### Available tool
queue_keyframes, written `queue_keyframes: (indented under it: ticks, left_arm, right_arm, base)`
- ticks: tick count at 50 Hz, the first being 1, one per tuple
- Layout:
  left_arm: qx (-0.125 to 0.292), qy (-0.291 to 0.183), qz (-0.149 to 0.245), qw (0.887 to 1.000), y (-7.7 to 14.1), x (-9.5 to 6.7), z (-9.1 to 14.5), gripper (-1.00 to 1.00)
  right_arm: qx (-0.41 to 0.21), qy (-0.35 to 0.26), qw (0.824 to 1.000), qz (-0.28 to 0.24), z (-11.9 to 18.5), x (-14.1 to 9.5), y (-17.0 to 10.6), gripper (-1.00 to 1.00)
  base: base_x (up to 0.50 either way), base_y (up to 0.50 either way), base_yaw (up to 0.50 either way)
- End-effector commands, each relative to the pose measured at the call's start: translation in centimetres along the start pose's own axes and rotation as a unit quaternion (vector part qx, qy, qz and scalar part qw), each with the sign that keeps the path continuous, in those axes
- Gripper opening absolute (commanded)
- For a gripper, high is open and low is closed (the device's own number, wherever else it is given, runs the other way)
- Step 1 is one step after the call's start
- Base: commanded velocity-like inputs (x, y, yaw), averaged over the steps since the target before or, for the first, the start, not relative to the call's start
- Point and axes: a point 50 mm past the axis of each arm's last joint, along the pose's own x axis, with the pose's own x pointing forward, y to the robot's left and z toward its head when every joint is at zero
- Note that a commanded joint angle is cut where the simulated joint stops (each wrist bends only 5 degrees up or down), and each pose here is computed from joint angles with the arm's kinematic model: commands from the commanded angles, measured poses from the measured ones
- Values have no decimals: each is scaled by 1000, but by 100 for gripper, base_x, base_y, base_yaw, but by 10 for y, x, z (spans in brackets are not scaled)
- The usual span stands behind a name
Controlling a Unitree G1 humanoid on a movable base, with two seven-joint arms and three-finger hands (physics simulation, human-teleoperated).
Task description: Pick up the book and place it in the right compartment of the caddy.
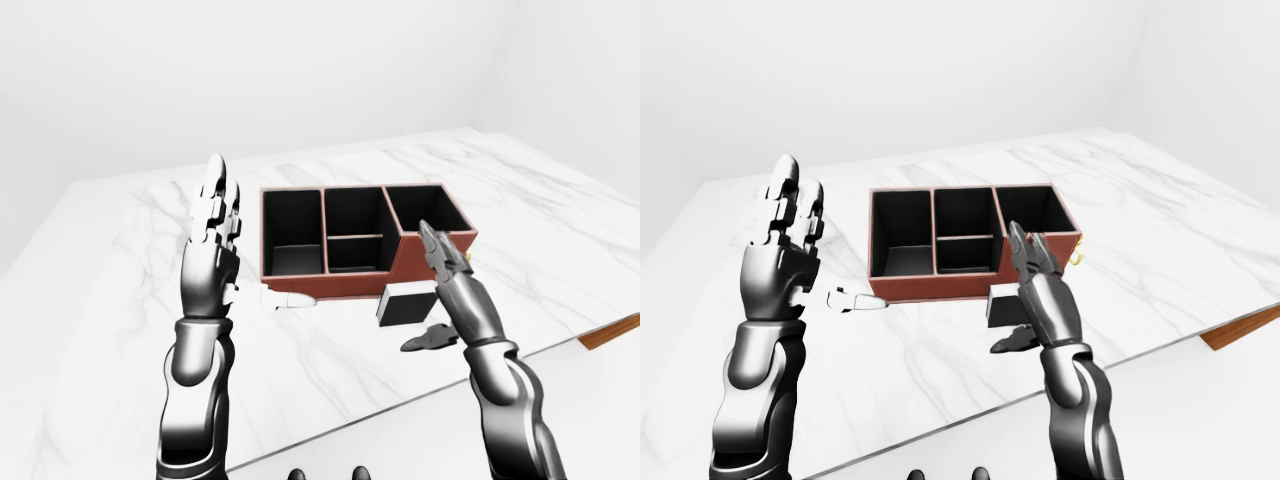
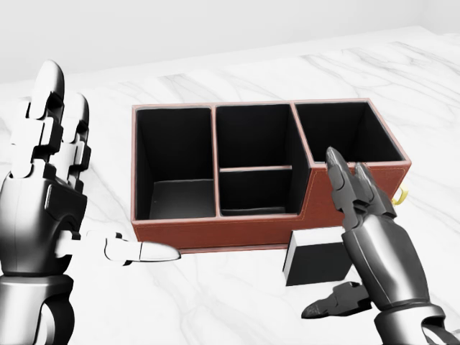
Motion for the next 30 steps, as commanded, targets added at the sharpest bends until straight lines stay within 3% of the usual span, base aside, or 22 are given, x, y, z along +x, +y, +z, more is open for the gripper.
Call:
queue_keyframes:
  ticks: [1,10,30]
  left_arm:
    - [-1,6,2,1000,1,-1,-2,100]
    - [-3,9,4,1000,2,-2,-3,100]
    - [-3,11,5,1000,3,0,-5,100]
  right_arm:
    - [-162,53,984,54,-16,-14,11,100]
    - [-244,55,964,93,-19,-12,26,100]
    - [-281,63,948,139,-33,-4,42,100]
  base:
    - [0,0,0]
    - [0,0,0]
    - [0,0,0]
